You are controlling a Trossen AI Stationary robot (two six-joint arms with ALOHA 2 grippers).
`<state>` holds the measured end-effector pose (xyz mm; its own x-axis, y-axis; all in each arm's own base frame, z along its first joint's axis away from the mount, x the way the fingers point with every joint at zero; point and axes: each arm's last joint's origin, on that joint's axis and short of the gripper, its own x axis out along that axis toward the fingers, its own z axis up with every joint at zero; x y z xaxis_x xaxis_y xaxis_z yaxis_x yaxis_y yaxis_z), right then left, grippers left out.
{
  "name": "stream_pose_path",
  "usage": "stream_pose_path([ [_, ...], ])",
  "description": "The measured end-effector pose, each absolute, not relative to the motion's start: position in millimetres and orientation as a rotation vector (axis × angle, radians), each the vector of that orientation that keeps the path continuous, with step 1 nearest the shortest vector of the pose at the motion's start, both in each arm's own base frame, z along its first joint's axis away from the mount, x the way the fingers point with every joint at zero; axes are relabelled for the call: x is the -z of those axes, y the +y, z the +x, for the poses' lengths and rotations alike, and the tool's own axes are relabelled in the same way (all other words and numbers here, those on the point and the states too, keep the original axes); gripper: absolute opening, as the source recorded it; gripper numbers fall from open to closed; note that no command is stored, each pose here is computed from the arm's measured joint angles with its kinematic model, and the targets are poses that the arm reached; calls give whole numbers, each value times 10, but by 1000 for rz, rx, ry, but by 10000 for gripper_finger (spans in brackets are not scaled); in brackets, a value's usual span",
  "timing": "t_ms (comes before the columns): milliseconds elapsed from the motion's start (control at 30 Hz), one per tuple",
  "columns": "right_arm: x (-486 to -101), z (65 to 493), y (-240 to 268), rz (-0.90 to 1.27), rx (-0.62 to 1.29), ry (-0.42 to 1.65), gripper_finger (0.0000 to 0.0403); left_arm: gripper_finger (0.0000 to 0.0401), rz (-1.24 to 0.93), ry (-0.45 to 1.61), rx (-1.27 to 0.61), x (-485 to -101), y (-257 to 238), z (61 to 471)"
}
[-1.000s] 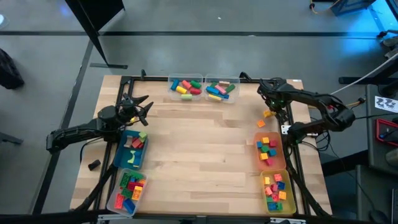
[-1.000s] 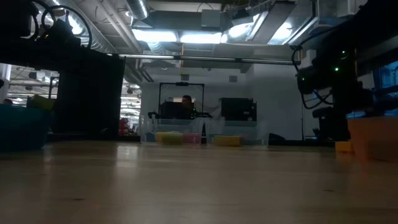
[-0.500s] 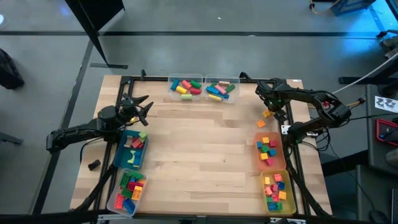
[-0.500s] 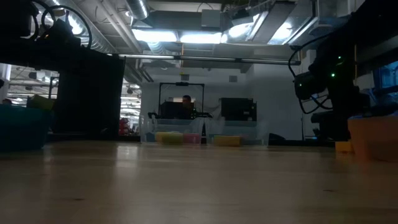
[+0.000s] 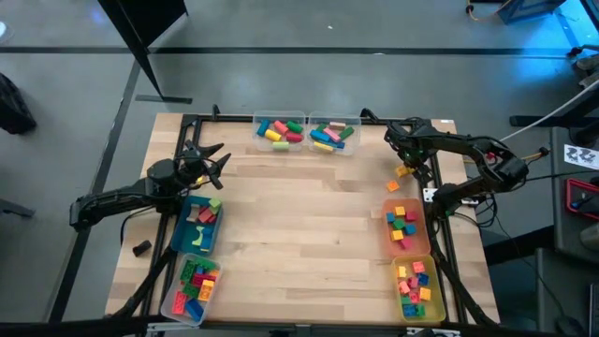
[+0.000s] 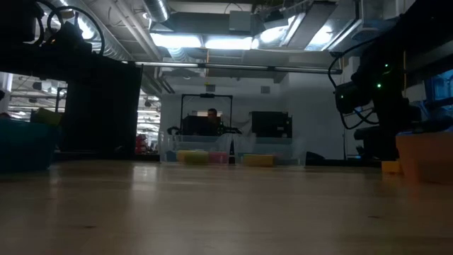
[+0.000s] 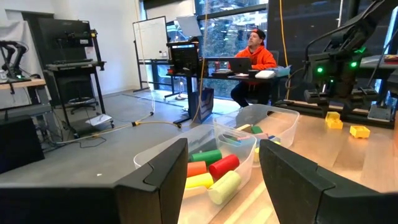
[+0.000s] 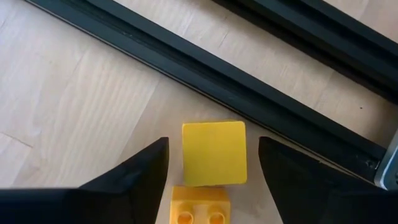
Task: Sort blocks by size
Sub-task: Put the yellow block into the orange bin
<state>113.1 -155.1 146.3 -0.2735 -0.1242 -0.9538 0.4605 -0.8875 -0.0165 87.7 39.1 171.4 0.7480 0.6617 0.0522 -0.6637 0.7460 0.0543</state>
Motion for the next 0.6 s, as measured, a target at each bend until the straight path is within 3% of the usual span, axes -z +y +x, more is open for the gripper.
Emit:
stream_pose_path([
  [367,-1466,1131,-1551,1614,2209,415,148,184,71,-31,-725,-1714,391,877],
  [600,-1470,1121,-1529,1632,2210,456,145,184,71,-31,-725,-1715,391,877],
])
